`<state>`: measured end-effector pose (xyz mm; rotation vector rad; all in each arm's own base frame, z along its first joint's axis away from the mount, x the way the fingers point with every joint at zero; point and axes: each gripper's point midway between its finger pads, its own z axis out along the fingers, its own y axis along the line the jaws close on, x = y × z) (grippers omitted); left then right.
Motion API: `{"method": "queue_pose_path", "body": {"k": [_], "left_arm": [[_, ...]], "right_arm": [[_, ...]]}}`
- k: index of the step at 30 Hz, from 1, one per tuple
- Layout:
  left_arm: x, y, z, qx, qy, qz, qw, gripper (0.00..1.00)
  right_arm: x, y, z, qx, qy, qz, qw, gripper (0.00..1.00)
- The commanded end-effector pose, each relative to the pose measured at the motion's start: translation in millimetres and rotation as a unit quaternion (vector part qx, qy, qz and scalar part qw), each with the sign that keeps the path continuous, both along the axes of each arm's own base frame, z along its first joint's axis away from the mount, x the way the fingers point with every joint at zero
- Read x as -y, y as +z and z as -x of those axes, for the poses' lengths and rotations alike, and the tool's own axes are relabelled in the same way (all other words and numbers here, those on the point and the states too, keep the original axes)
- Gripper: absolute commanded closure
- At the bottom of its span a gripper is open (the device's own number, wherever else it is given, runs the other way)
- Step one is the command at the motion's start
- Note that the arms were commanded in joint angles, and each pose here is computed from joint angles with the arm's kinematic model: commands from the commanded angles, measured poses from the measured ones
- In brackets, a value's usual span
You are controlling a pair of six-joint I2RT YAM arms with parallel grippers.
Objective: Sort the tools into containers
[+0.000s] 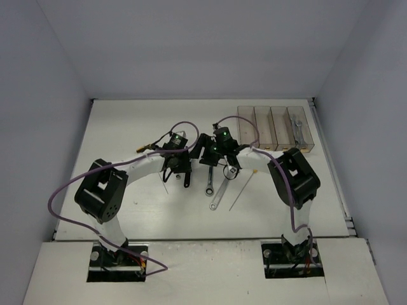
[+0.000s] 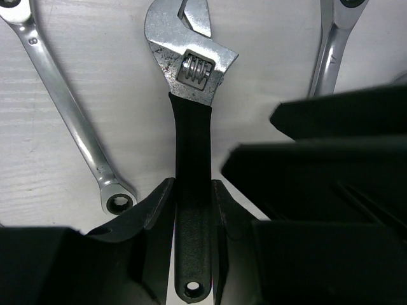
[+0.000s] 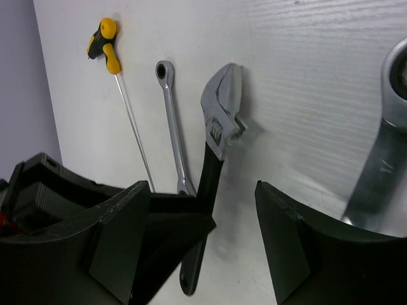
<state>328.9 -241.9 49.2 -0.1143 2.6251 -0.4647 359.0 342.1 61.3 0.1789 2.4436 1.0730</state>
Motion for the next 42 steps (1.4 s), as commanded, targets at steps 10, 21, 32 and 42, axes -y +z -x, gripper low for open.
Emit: {"method": "queue_pose_path", "body": {"k": [10, 21, 32, 42], "left_arm": [[14, 43, -13, 0.059, 0.001, 0.054, 0.997, 1.0], [14, 48, -14, 0.08, -0.01, 0.057, 0.995, 1.0], [13, 40, -12, 0.084, -0.024, 0.051, 0.995, 1.0], [8, 53, -11, 0.097, -0.029, 0.043, 0.994, 1.0]], "right_arm": [[-32, 24, -14, 0.036, 0.015, -0.063, 0.997, 0.43], [-44, 19, -7, 0.012, 0.058, -0.09, 0.994, 0.46], [-44, 0, 1, -0.01, 0.07, -0.088, 0.994, 0.65], [-45, 27, -9, 0.053, 0.091, -0.084, 0.991, 1.0]]}}
